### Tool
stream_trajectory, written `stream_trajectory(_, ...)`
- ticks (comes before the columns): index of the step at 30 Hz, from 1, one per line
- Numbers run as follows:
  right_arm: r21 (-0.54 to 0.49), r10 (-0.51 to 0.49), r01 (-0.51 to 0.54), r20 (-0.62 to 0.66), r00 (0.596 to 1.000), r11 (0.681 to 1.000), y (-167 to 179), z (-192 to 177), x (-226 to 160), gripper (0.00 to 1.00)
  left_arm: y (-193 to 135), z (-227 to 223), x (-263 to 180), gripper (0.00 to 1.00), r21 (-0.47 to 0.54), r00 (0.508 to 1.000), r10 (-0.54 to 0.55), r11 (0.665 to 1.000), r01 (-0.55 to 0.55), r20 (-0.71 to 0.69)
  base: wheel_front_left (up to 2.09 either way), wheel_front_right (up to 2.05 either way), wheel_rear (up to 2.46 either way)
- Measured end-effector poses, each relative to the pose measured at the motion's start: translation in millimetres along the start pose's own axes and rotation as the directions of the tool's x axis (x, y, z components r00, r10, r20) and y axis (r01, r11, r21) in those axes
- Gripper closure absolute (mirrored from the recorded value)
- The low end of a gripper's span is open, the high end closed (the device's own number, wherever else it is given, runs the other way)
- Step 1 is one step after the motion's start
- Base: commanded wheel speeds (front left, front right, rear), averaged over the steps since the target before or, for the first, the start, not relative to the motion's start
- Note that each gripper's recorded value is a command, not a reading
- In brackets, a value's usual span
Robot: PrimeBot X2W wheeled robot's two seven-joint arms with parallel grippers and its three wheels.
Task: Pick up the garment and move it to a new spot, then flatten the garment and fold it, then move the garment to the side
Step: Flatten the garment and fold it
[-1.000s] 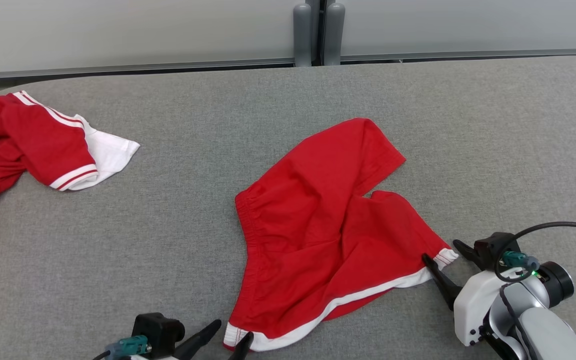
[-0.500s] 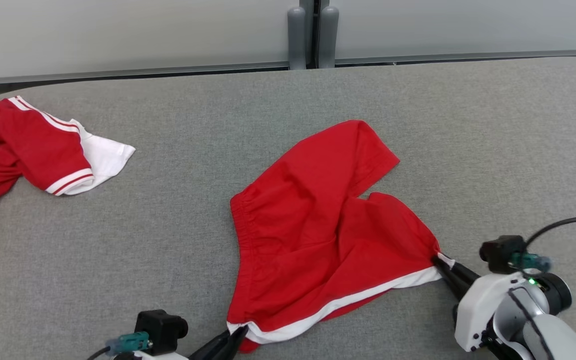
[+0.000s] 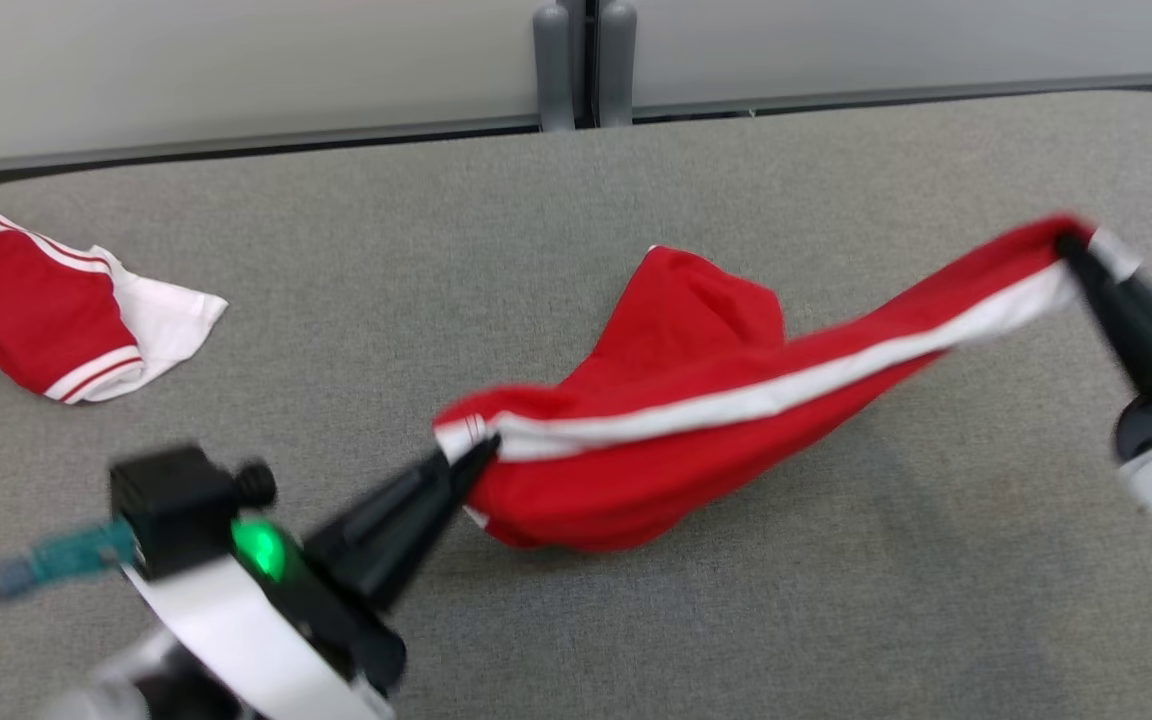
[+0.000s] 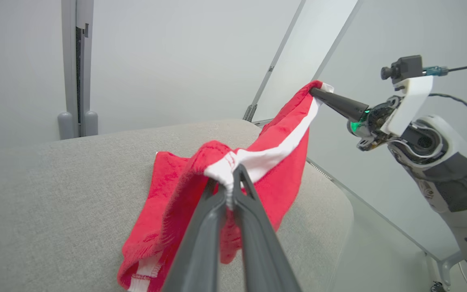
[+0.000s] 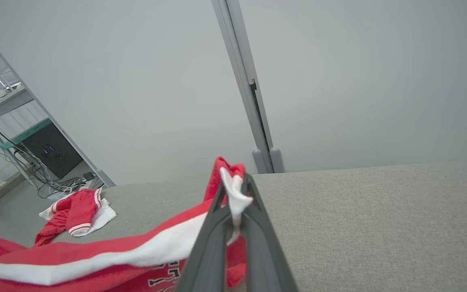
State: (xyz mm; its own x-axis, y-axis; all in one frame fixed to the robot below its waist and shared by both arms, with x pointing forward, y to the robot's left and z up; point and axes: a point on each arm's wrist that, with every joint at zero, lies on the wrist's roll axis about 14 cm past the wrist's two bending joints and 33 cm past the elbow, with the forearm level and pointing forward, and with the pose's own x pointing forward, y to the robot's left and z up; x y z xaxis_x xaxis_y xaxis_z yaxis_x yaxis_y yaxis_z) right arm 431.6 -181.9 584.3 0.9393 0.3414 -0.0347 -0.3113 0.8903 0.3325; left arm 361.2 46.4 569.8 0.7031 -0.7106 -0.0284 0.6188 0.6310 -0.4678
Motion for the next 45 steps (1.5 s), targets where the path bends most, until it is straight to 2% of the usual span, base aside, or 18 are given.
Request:
stream_trajectory(2,-0.008,0.012,-0.011,0.015,1.000,1.000,1,13,4,1.00,2,11,5,1.00,0.037,1.000,-0.012,0.999,0.012,0.006,0.00,0.00,0.00)
stream_trajectory(4,-0.039,0.029,-0.028,0.035,0.999,0.999,-2,44,24,1.00,6,46,30,1.00,0.066,0.996,-0.076,0.995,0.073,0.040,0.00,0.00,0.00)
stream_trajectory(5,-0.039,0.029,-0.028,0.035,0.999,0.999,-2,44,24,1.00,6,46,30,1.00,0.066,0.996,-0.076,0.995,0.073,0.040,0.00,0.00,0.00)
stream_trajectory(8,-0.061,0.032,-0.029,0.049,0.998,0.998,-8,69,54,1.00,31,81,58,1.00,0.136,0.996,-0.072,0.989,0.064,0.054,0.00,0.00,0.00)
stream_trajectory(11,-0.077,0.018,-0.013,0.065,0.998,0.997,-15,88,94,1.00,54,113,95,1.00,0.165,0.994,-0.066,0.985,0.051,0.086,0.00,0.00,0.00)
stream_trajectory(17,-0.054,-0.042,0.052,0.176,0.983,0.997,-29,118,185,1.00,118,166,170,1.00,0.205,0.976,0.024,0.976,-0.069,0.215,0.00,0.00,0.00)
stream_trajectory(21,-0.025,-0.070,0.081,0.292,0.954,0.996,-33,130,232,1.00,153,194,202,1.00,0.195,0.925,0.065,0.970,-0.147,0.375,0.00,0.00,0.00)
stream_trajectory(25,-0.002,-0.089,0.096,0.367,0.926,0.995,-41,132,261,1.00,177,193,226,1.00,0.220,0.898,0.084,0.956,-0.195,0.432,0.00,0.00,0.00)
stream_trajectory(29,0.039,-0.110,0.102,0.339,0.934,0.994,-55,92,279,1.00,191,152,246,1.00,0.216,0.909,0.081,0.959,-0.183,0.409,0.00,0.00,0.00)
stream_trajectory(33,0.131,-0.148,0.118,0.254,0.956,0.984,-71,24,266,1.00,203,82,240,1.00,0.133,0.938,0.120,0.976,-0.171,0.326,0.00,0.00,0.00)
stream_trajectory(36,0.206,-0.174,0.138,0.168,0.970,0.969,-78,-32,236,1.00,193,21,225,1.00,0.070,0.968,0.113,0.989,-0.132,0.222,0.00,0.00,0.00)
stream_trajectory(40,0.292,-0.253,0.220,0.082,0.964,0.931,-99,-83,166,1.00,167,-39,186,1.00,-0.010,0.990,0.086,0.996,-0.086,0.111,0.00,0.00,0.00)
stream_trajectory(41,0.314,-0.280,0.248,0.062,0.958,0.917,-103,-93,133,1.00,155,-51,166,1.00,-0.030,0.993,0.076,0.997,-0.073,0.090,0.00,0.00,0.00)
stream_trajectory(45,0.360,-0.307,0.290,-0.010,0.952,0.887,-92,-117,68,1.00,138,-77,111,1.00,-0.129,0.989,0.134,0.984,-0.126,0.060,0.00,0.00,0.00)
